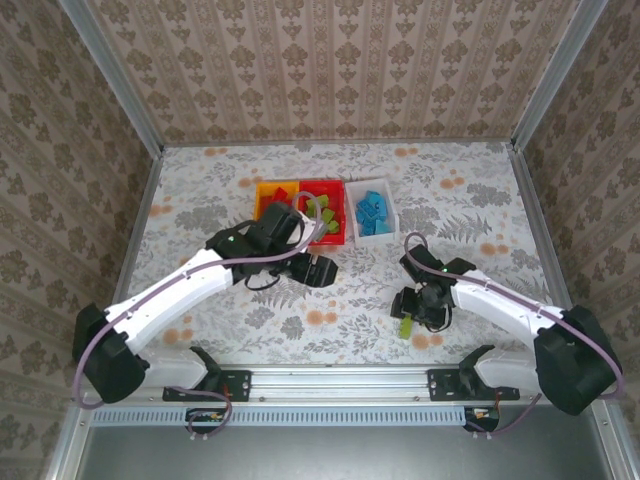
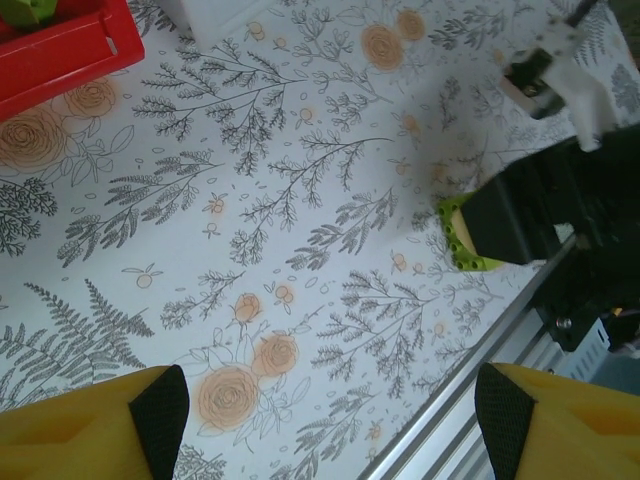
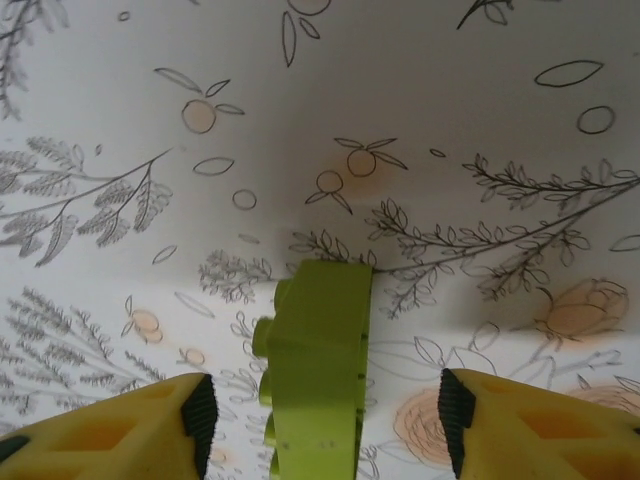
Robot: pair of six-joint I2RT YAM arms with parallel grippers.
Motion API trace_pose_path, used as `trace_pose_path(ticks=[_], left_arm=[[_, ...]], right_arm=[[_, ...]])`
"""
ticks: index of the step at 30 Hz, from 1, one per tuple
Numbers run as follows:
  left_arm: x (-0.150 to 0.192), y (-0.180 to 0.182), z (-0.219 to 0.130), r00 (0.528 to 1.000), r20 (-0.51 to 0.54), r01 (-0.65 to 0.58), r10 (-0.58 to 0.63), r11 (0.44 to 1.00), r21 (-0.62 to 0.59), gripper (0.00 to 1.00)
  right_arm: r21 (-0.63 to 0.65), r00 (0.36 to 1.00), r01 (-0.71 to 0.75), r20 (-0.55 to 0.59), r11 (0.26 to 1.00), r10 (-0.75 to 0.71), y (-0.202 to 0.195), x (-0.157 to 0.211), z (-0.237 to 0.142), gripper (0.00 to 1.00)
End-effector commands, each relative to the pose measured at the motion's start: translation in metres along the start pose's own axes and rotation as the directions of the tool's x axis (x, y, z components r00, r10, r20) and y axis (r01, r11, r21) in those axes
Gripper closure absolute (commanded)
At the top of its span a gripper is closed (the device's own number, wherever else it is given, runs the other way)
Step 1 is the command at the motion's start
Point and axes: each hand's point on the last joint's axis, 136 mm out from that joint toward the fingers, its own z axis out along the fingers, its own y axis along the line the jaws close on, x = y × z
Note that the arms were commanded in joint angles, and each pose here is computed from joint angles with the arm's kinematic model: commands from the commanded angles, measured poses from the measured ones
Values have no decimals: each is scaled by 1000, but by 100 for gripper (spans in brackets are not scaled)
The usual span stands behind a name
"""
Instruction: Sort the legos into containers by color
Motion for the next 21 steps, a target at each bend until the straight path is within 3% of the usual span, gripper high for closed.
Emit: trace_pose_path(ticks=[1,7,10,14,21], left_arm=[[-1,-9,-10,998,39,-50,49,998,36,22],[1,-6,-15,998,52,-42,41,999,18,22],[-1,-2,-18,997,69,-33,33,999,-12,22],[-16,16,-40,988,157,29,-10,992,-121,23],[-56,43,-84,934,344,167,-99,970,-177,23]], right_arm=[[-15,998,-56,-18,998,56,3,0,10,43],[-3,995,-86,-41,996,86,3,3,20,59],[-19,997,-76,-22,997,75,9,-2,16,71],[-102,992,46,119,994,-33,51,-32,-23,84],[-227,931,229,336,947,-144,151,-106,-80,85]])
